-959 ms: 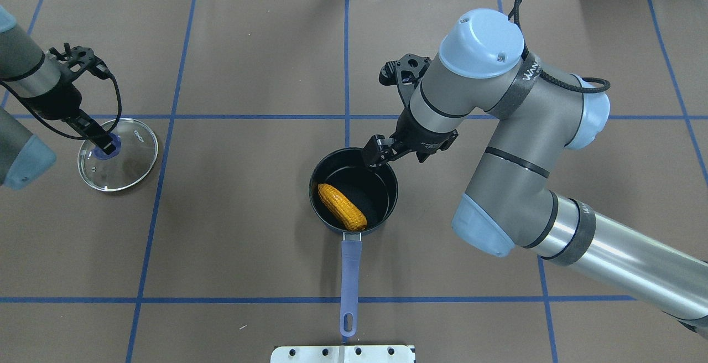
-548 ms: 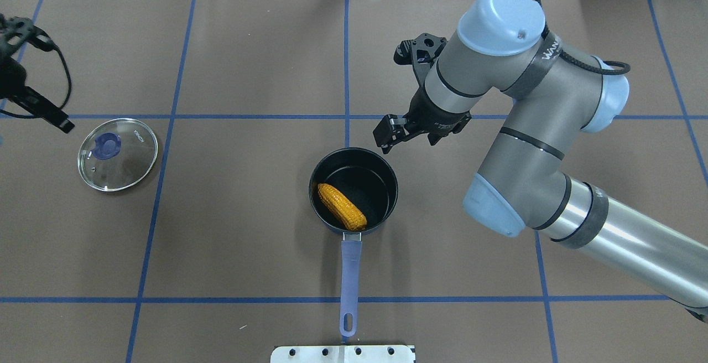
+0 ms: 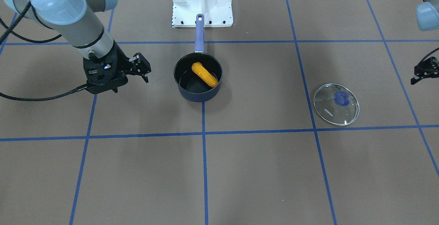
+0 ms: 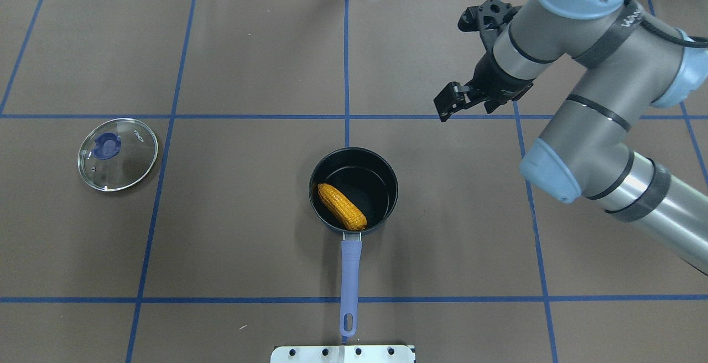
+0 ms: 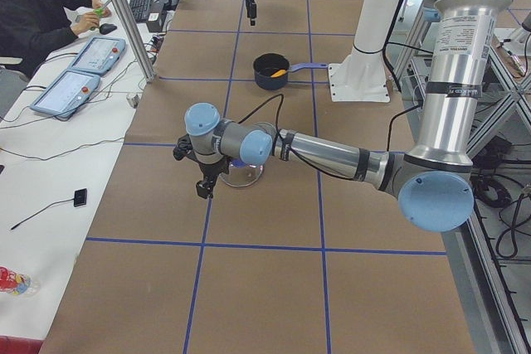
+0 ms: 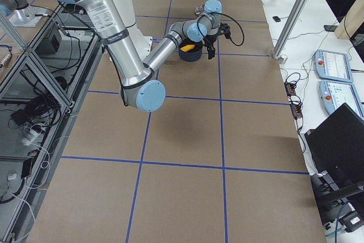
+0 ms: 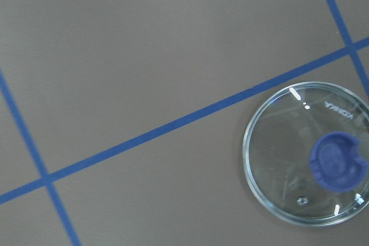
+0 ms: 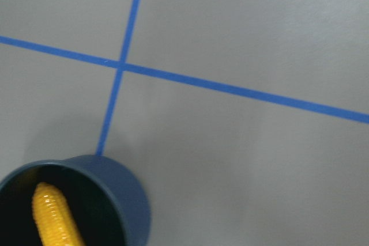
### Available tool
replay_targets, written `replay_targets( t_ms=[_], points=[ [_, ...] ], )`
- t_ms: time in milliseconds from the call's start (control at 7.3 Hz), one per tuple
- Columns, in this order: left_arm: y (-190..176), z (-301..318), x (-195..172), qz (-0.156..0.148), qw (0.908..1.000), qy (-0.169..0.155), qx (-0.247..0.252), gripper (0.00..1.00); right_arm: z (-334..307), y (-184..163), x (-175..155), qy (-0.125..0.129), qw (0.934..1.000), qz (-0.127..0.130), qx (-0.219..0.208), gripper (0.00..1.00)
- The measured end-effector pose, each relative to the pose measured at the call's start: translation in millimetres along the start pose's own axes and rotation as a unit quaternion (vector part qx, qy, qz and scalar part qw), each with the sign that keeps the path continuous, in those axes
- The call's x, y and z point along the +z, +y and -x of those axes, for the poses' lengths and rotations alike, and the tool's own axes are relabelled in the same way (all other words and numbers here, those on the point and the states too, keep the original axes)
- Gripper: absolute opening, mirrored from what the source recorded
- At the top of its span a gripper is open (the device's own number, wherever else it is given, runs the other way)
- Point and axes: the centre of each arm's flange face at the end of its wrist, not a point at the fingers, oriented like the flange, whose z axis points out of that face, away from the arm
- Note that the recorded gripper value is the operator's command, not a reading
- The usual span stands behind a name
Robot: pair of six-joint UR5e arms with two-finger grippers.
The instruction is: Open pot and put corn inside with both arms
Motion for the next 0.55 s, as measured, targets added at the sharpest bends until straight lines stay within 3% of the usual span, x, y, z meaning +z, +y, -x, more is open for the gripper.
replay_targets(
  t_ms=[137, 548],
  points=[
    [18, 21, -4, 0.001, 0.9999, -0.012, -0.004, 0.99, -35, 2, -8, 0.012, 0.9999, -0.004, 0.000, 1.00],
    [58, 53, -10, 0.001, 0.9992, -0.020, -0.034, 0.99, -155, 3, -44, 0.062, 0.9955, -0.029, 0.066, 1.00]
  ],
)
